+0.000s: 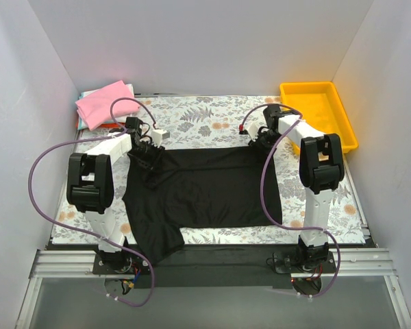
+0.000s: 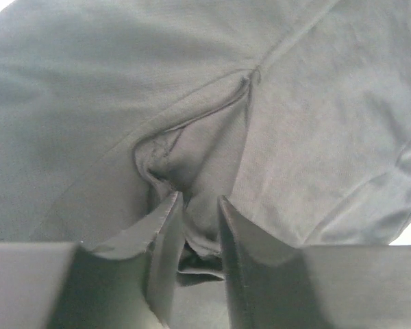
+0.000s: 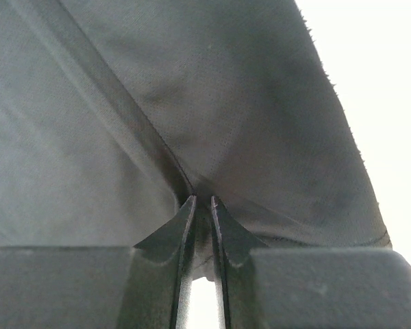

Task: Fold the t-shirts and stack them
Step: Fold the tshirt

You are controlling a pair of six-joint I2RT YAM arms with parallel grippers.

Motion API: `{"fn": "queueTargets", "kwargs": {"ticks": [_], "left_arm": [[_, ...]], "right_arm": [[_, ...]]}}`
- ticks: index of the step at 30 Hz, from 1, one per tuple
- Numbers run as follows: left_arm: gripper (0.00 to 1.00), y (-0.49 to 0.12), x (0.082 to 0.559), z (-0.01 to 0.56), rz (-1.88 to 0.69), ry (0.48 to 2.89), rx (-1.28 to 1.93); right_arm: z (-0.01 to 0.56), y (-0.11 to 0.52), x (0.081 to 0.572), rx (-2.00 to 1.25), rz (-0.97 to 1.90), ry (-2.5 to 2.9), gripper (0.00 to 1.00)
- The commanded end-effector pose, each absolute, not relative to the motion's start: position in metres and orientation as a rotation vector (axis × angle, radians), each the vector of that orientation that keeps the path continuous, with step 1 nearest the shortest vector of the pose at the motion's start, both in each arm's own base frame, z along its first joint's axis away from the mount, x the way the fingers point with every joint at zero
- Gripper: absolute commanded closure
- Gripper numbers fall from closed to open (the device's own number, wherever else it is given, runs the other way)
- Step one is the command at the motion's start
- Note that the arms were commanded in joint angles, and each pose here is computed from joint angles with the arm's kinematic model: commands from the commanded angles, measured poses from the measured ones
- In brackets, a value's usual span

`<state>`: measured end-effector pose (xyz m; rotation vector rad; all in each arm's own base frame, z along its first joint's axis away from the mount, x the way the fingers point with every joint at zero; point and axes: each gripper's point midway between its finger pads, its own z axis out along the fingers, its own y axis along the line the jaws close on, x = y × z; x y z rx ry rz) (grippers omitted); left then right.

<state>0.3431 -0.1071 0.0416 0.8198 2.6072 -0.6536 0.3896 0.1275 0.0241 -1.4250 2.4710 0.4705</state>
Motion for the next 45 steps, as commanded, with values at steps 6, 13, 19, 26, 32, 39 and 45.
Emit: {"fn": "queueTargets", "kwargs": {"ticks": [6,13,19,26,32,39,45], "left_arm": [[0.94,-0.133,0.318,0.074,-0.649,2.471,1.013],[1.0,-0.15,0.282,0.07,-0.659,2.446,1.207],[0.75,-0.158,0.29,0.093,-0.654,2.392,1.142],[0.41,-0.141,0.342,0.094,-0.396,2.389,0.953],[0.37,-0.125,0.373,0.074,-0.272,2.446,0.923],[0.37,-0.122,0.377,0.056,-0.263,2.495,0.949],[0.73,-0.145,0.353,0.074,-0.483,2.443,1.03]], "right_arm": [[0.045,0.12,0.372,-1.51,0.446,2.442,0.81],[0.044,0.114,0.368,-1.546,0.42,2.446,0.81],[0.048,0.116,0.367,-1.54,0.437,2.443,0.81],[0.053,0.118,0.37,-1.524,0.441,2.44,0.8],[0.053,0.117,0.365,-1.53,0.454,2.454,0.8],[0.05,0.114,0.361,-1.545,0.447,2.461,0.8],[0.049,0.114,0.361,-1.547,0.445,2.465,0.8]]}}
